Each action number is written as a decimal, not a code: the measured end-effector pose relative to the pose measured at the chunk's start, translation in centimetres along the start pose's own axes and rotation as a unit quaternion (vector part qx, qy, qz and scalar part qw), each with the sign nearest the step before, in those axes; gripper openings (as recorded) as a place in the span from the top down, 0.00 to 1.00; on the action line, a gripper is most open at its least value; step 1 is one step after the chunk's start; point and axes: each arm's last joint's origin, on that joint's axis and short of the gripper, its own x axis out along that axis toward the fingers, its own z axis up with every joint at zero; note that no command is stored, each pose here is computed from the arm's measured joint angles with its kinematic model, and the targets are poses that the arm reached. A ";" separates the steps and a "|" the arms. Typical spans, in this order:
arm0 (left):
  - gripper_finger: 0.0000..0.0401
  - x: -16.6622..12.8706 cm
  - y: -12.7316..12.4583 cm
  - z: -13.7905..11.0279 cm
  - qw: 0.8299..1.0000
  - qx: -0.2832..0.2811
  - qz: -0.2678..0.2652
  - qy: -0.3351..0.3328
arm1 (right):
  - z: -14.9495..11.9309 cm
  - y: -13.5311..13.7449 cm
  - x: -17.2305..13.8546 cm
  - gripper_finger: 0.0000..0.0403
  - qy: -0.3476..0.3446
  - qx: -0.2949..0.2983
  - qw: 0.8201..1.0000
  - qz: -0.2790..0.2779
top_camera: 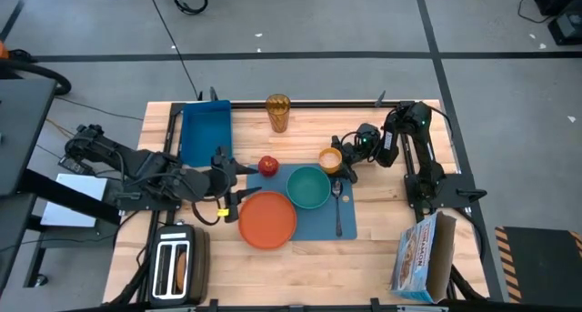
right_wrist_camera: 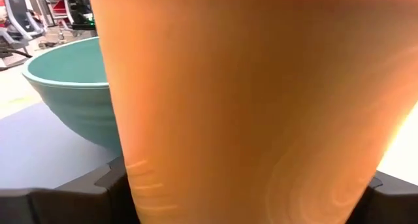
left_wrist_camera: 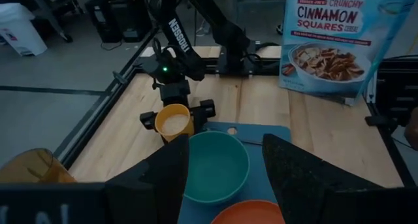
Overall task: Arrange a breakfast setting
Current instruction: Put the yellow cup of milk on the blue cutting board to the top right of the green bowl
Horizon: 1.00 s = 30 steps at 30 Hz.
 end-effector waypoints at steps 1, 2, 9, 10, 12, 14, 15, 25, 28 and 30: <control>0.49 0.0 0.1 0.0 1.000 -0.001 0.002 0.000 | 0.0 0.0 0.0 0.18 0.001 0.001 1.000 -0.003; 0.49 0.1 0.2 0.0 1.000 -0.001 0.005 0.000 | 0.0 0.0 0.0 0.17 0.002 0.003 1.000 -0.007; 0.49 0.4 0.7 0.1 1.000 -0.005 0.017 0.002 | -0.3 0.0 -0.1 0.08 0.015 0.014 0.999 -0.028; 0.49 0.5 0.8 0.1 1.000 -0.005 0.018 0.002 | -0.4 0.1 -0.2 0.06 0.018 0.015 0.999 -0.031; 0.49 0.5 0.8 0.1 1.000 -0.005 0.020 0.002 | -0.3 0.3 -0.3 0.04 0.021 0.015 0.999 -0.038; 0.49 0.6 0.9 0.1 1.000 -0.005 0.022 0.003 | 0.0 0.6 -0.6 0.02 0.019 0.010 0.999 -0.038; 0.49 0.6 0.9 0.1 1.000 -0.005 0.022 0.003 | 0.1 0.8 -0.7 0.01 0.019 0.008 0.999 -0.044; 0.49 0.6 0.9 0.1 1.000 0.021 0.022 0.005 | 0.5 2.3 -1.9 0.01 0.047 0.015 0.995 -0.086; 0.49 0.6 0.9 0.1 0.999 0.031 0.022 0.006 | 0.7 2.7 -2.0 0.01 0.056 0.016 0.993 -0.106; 0.49 0.6 0.9 0.1 0.999 0.034 0.022 0.006 | 0.6 3.0 -1.9 0.01 0.068 0.024 0.991 -0.111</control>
